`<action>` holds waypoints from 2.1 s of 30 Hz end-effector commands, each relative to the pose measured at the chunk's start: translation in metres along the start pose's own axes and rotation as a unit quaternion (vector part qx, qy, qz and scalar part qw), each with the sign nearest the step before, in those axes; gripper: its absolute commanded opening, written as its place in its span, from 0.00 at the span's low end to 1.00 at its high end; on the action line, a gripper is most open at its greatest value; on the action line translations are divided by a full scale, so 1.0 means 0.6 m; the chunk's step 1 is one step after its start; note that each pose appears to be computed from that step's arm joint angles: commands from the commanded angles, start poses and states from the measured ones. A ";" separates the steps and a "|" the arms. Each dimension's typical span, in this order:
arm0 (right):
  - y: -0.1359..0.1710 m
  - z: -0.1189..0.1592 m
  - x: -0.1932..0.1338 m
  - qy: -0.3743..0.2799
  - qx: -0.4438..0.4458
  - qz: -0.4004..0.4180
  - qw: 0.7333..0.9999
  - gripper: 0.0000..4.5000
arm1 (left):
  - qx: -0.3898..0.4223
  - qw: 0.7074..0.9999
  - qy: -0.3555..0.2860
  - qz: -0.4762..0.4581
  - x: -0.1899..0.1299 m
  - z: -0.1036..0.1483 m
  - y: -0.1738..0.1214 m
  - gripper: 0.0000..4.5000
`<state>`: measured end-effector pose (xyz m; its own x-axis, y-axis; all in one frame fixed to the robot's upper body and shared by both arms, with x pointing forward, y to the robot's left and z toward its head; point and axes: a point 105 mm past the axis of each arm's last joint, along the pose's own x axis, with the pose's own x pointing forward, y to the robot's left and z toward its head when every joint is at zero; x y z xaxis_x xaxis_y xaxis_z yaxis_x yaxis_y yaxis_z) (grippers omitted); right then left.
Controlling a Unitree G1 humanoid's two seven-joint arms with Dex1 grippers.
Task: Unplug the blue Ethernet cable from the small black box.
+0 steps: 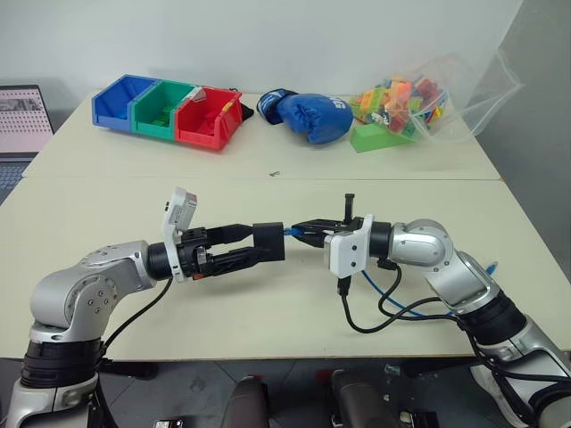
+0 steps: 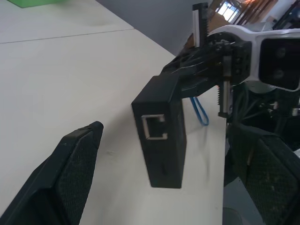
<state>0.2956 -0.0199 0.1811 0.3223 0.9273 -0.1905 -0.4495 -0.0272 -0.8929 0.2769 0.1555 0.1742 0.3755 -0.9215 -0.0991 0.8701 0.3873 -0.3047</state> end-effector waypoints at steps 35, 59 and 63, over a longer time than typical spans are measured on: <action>-0.006 0.065 -0.038 -0.053 0.027 0.057 0.997 0.61 | 0.007 0.998 0.026 -0.048 0.000 -0.012 -0.016 0.17; 0.005 0.055 -0.034 -0.092 0.604 0.080 0.787 0.86 | 0.064 0.991 0.049 -0.105 0.004 -0.005 -0.050 0.17; 0.008 0.052 -0.030 -0.089 0.607 0.084 0.785 0.86 | 0.066 0.991 0.051 -0.105 0.004 -0.006 -0.050 0.17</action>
<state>0.2633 -0.0269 0.1827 0.1152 0.9845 -0.1321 -0.9621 0.1437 0.2319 0.2548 0.1450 0.1715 0.1803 -0.9734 -0.1411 0.9431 0.2119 -0.2561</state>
